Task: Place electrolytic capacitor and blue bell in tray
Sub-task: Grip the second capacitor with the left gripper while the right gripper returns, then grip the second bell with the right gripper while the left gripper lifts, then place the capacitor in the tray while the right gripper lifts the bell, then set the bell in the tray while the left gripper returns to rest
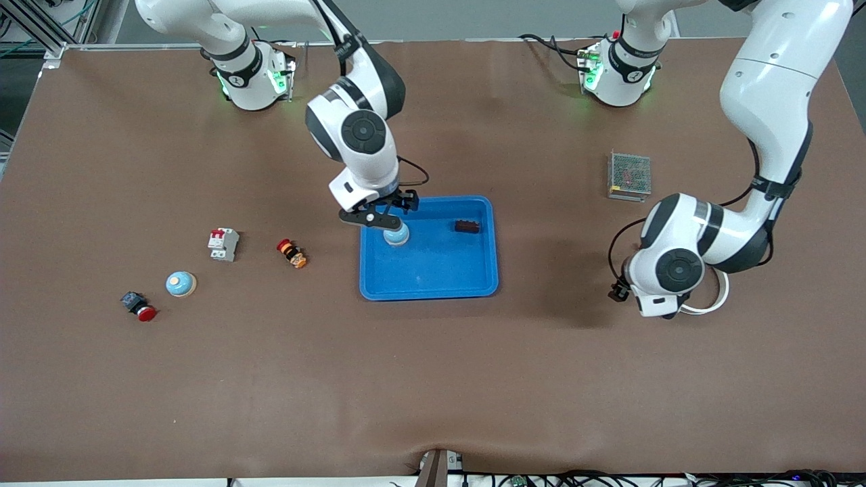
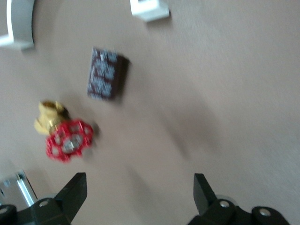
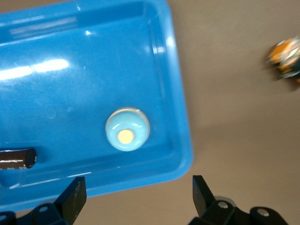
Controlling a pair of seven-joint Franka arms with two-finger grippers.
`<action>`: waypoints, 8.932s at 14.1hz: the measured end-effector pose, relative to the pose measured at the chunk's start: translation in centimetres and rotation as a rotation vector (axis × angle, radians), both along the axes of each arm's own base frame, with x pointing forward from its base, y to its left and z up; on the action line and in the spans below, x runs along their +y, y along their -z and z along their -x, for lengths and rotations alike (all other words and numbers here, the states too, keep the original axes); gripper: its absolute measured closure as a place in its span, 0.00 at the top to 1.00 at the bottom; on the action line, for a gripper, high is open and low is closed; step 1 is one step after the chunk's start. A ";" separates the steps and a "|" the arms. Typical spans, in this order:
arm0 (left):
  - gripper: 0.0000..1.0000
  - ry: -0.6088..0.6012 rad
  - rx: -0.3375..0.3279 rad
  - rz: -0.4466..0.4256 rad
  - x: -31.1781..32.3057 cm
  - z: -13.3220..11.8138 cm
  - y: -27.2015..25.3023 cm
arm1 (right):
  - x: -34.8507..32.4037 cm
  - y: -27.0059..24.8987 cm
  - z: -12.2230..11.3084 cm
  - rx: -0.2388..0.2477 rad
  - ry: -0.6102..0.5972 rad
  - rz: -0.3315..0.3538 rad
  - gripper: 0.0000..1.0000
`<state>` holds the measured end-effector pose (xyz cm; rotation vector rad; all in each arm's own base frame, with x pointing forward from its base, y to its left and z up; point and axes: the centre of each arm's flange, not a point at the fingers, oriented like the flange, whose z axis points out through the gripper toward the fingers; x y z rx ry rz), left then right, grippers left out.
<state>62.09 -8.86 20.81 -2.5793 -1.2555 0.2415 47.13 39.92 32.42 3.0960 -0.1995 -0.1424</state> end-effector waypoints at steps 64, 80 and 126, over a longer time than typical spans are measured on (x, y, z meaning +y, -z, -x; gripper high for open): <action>0.34 -0.430 -0.151 0.170 -34.4 7.3 -1.4 | -50.5 15.3 -11.7 -0.042 -0.976 -0.049 1.00; 1.00 -0.510 -0.260 0.171 -33.4 3.0 -4.8 | -49.9 15.3 -12.0 -0.073 -0.951 -0.063 0.69; 1.00 0.800 -0.103 0.208 6.4 9.1 -42.3 | 0.6 9.5 -9.1 -0.098 -0.144 -0.148 0.69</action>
